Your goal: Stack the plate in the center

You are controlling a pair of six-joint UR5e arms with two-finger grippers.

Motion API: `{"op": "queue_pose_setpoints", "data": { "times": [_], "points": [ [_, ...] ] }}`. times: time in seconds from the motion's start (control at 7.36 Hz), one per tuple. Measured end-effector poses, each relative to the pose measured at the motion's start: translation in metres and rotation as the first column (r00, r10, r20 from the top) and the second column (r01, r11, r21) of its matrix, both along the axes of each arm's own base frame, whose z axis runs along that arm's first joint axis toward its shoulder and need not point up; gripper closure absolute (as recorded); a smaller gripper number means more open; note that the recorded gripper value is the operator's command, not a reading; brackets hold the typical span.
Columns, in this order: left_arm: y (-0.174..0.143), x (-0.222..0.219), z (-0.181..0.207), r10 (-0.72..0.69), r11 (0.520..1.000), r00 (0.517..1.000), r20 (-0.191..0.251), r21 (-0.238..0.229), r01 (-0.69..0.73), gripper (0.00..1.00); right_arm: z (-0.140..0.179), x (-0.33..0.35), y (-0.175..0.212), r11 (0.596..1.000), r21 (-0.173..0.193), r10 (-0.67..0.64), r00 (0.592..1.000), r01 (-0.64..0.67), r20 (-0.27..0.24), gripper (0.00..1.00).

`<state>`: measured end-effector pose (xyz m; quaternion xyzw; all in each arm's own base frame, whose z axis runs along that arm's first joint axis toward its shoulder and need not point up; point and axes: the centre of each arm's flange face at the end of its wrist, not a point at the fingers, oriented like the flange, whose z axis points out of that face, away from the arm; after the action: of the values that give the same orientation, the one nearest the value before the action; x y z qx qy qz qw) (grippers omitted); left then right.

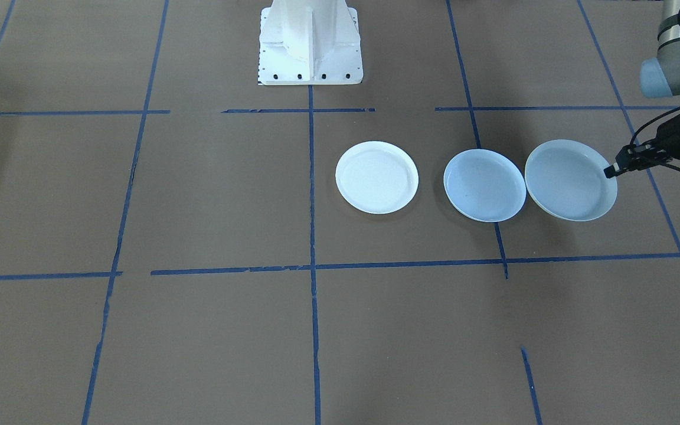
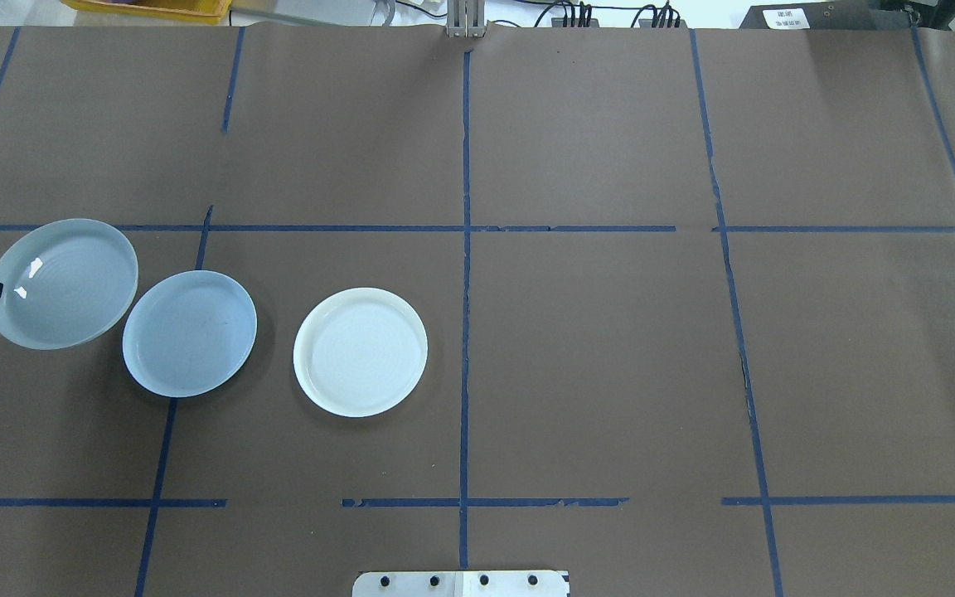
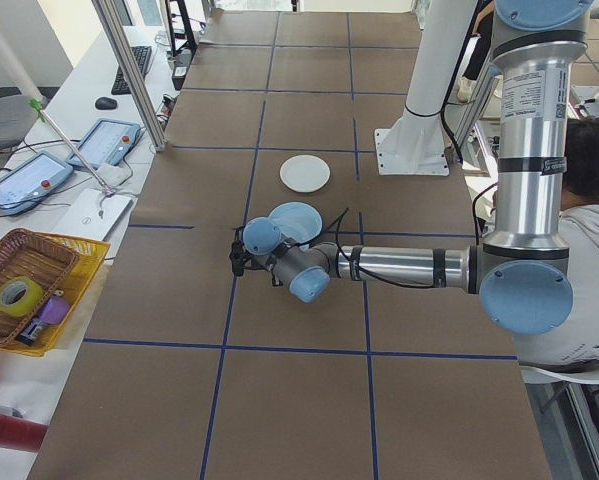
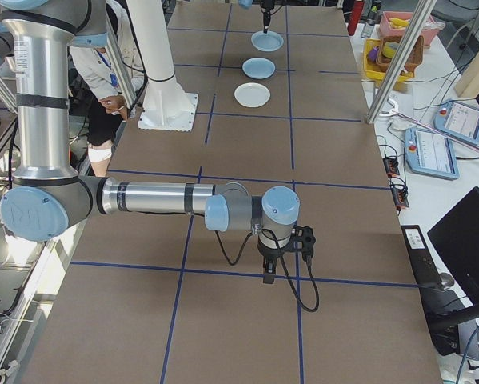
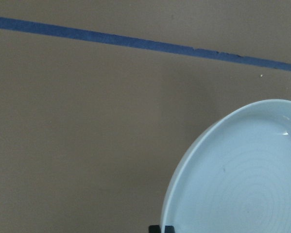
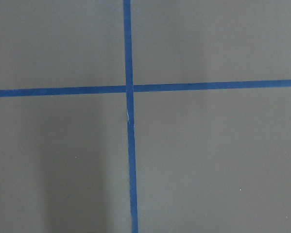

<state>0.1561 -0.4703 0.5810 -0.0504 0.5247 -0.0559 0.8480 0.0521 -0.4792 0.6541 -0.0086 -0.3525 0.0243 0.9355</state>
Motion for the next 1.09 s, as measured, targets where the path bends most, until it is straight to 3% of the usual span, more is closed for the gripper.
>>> {"op": "queue_pose_setpoints", "data": {
  "times": [0.27,0.41,0.54,0.81,1.09],
  "points": [
    [0.007,0.06,-0.026,0.008,0.997,1.0,0.02,-0.073,-0.007,1.0,0.0,0.0,0.0,1.0,0.0,0.0,1.0,0.0,0.0,0.0],
    [0.009,0.083,-0.036,0.017,0.995,1.0,0.02,-0.098,-0.015,0.19,0.0,0.0,0.0,1.0,0.0,0.0,1.0,0.0,0.0,0.0],
    [0.01,0.099,-0.046,0.023,0.993,1.0,0.016,-0.113,-0.021,0.0,0.0,0.0,0.0,1.0,0.0,0.0,1.0,0.0,0.0,0.0],
    [0.007,0.114,-0.063,0.018,0.994,1.0,0.009,-0.107,-0.017,0.0,0.0,0.0,0.0,1.0,0.0,0.0,1.0,0.0,0.0,0.0],
    [0.007,0.117,-0.11,0.001,0.997,0.999,-0.035,-0.076,-0.003,0.0,0.0,0.0,0.0,1.0,0.0,0.0,1.0,0.0,0.0,0.0]
  ]
}}
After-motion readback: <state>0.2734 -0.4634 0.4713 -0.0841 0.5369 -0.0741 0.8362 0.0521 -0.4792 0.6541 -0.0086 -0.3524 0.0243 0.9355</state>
